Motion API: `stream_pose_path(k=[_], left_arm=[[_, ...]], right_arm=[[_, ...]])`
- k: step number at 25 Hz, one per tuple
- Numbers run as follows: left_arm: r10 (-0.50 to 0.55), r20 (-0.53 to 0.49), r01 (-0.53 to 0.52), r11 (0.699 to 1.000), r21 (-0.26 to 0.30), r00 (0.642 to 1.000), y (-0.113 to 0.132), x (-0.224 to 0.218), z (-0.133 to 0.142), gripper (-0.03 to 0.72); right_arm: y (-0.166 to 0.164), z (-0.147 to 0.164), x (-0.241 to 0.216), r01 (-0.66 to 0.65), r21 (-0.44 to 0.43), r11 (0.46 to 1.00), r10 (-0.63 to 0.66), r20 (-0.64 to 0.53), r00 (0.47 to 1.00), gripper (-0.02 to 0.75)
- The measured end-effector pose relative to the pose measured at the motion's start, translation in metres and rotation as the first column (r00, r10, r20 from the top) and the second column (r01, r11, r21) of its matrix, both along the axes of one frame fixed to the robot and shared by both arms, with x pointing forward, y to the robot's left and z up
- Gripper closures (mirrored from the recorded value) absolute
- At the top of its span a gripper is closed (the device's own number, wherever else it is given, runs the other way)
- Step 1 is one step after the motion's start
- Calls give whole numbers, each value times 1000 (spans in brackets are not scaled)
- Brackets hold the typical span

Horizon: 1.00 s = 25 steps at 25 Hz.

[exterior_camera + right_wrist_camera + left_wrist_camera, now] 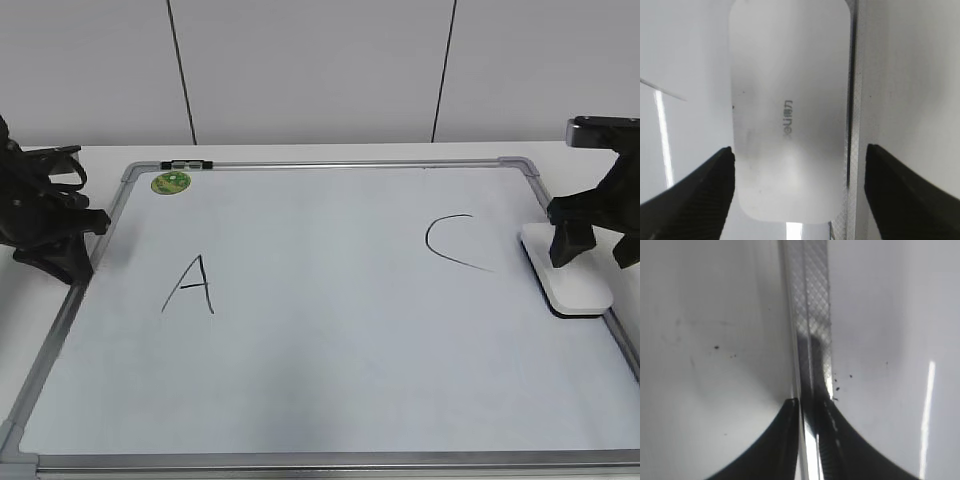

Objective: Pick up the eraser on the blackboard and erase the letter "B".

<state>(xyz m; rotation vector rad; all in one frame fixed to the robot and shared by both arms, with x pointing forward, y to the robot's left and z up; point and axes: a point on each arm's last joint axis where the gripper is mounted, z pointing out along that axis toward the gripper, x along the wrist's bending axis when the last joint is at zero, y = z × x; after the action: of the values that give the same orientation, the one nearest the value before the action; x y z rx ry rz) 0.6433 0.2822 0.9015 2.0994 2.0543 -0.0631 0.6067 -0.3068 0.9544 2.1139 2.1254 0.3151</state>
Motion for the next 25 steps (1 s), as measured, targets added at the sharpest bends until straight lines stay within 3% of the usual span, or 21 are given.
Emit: stream_pose_path(k=[5, 10, 16, 25], left_arm=[[-17, 13, 17, 1000, 8, 1000, 0, 12, 5, 479], [-41, 26, 41, 999, 2, 999, -1, 26, 32, 311], [-79, 10, 79, 997, -10, 997, -2, 25, 78, 281], [-57, 129, 58, 998, -11, 990, -2, -1, 154, 284]], right_arm=[[0, 7, -5, -6, -1, 1000, 6, -22, 1000, 141], [1, 12, -12, -16, 1, 1000, 16, -69, 997, 141], [2, 50, -26, -25, 5, 1000, 25, -61, 998, 142], [5, 101, -57, -38, 33, 999, 40, -86, 996, 144]])
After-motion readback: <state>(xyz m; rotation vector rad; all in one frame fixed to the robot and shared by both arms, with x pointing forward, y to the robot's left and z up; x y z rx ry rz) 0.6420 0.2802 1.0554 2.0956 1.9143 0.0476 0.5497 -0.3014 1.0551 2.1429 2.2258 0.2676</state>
